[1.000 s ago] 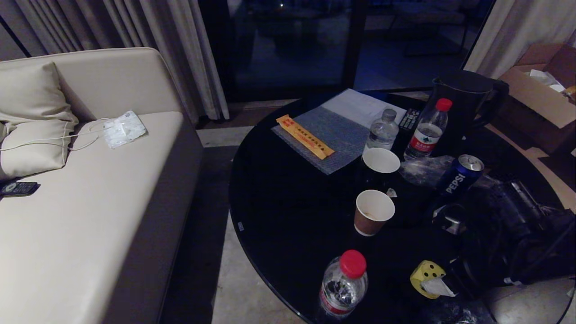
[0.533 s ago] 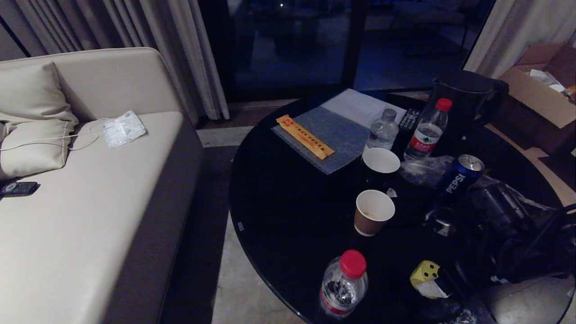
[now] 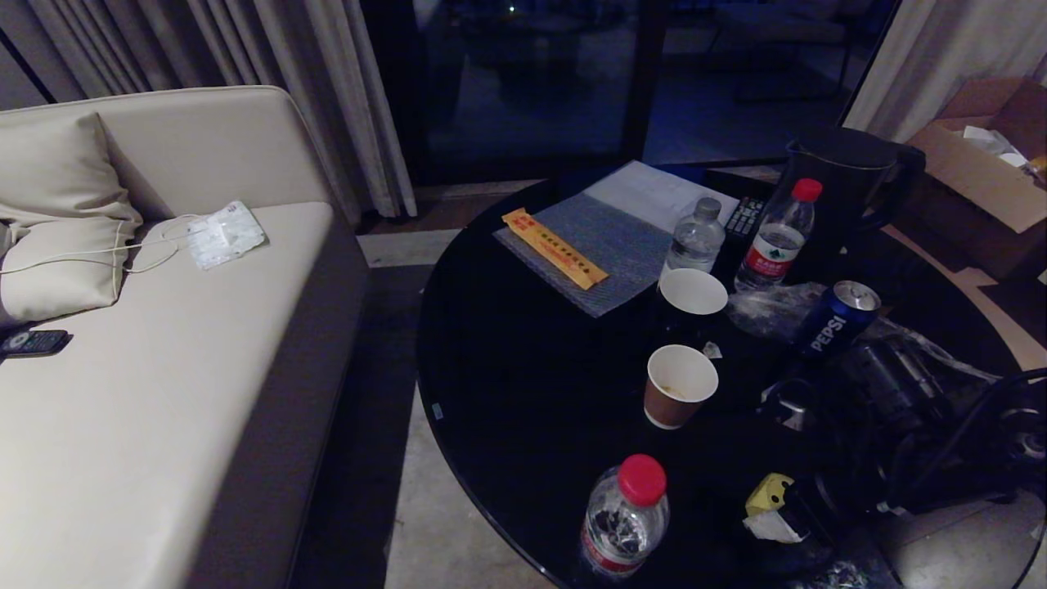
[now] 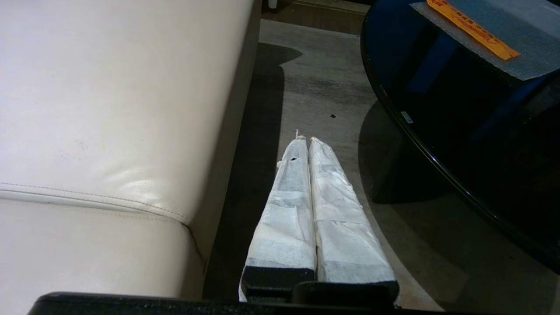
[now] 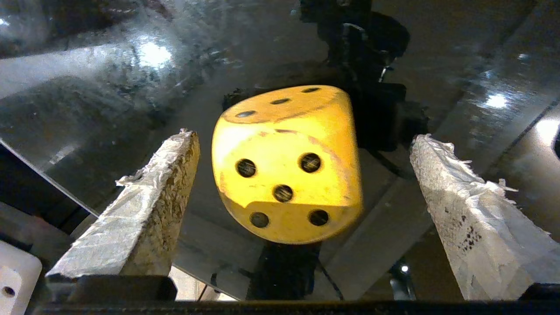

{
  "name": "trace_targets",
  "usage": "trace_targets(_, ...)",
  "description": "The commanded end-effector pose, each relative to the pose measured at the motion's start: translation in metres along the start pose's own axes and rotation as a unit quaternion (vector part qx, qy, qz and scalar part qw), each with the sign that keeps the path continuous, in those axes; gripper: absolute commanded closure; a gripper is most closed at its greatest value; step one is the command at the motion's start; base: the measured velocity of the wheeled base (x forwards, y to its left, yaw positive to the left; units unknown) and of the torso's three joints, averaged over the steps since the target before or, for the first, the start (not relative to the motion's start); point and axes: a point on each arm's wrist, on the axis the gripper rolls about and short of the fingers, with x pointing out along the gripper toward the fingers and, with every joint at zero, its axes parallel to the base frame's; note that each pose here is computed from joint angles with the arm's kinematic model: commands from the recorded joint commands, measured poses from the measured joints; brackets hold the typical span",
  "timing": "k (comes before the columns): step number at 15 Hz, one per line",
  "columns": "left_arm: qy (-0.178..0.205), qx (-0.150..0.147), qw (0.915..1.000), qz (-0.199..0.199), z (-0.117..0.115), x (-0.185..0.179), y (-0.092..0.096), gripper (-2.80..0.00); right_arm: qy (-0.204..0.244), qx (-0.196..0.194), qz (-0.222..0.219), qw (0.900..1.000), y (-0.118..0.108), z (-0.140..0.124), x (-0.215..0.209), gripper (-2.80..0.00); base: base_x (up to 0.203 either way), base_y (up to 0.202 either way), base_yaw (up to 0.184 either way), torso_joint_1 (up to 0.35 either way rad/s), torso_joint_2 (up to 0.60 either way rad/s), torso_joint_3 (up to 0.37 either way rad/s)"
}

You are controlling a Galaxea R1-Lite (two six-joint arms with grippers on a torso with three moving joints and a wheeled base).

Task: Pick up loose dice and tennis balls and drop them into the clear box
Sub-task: Pick up toys out of the box

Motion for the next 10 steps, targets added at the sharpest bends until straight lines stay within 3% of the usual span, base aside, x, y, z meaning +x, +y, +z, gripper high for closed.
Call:
trace_targets(1, 0.0, -0.001, 1.0, 0.0, 0.0, 0.0, 0.0, 0.0, 0.001, -0.003, 0.004, 1.0, 0.002, 0.0, 0.001, -2.8, 0.0, 0.0, 0.0, 0.0, 0.0, 0.0)
trace_targets(2, -0.001, -0.001, 1.0, 0.0, 0.0, 0.0, 0.0, 0.0, 0.001, -0.003, 0.005, 1.0, 0.002, 0.0, 0.002, 0.0, 0.0, 0.0, 0.0, 0.0, 0.0, 0.0)
trace_targets(8, 0.0, -0.001, 1.0, 0.0, 0.0, 0.0, 0.0, 0.0, -0.003, -0.005, -0.001, 1.0, 0.003, 0.0, -0.003, 0.0, 0.0, 0.0, 0.0, 0.0, 0.0, 0.0)
trace_targets(10, 0.0, -0.001, 1.0, 0.0, 0.0, 0.0, 0.0, 0.0, -0.016, -0.007, -0.03, 0.999, 0.003, -0.001, -0.014, 0.0, 0.0, 0.0, 0.0, 0.0, 0.0, 0.0)
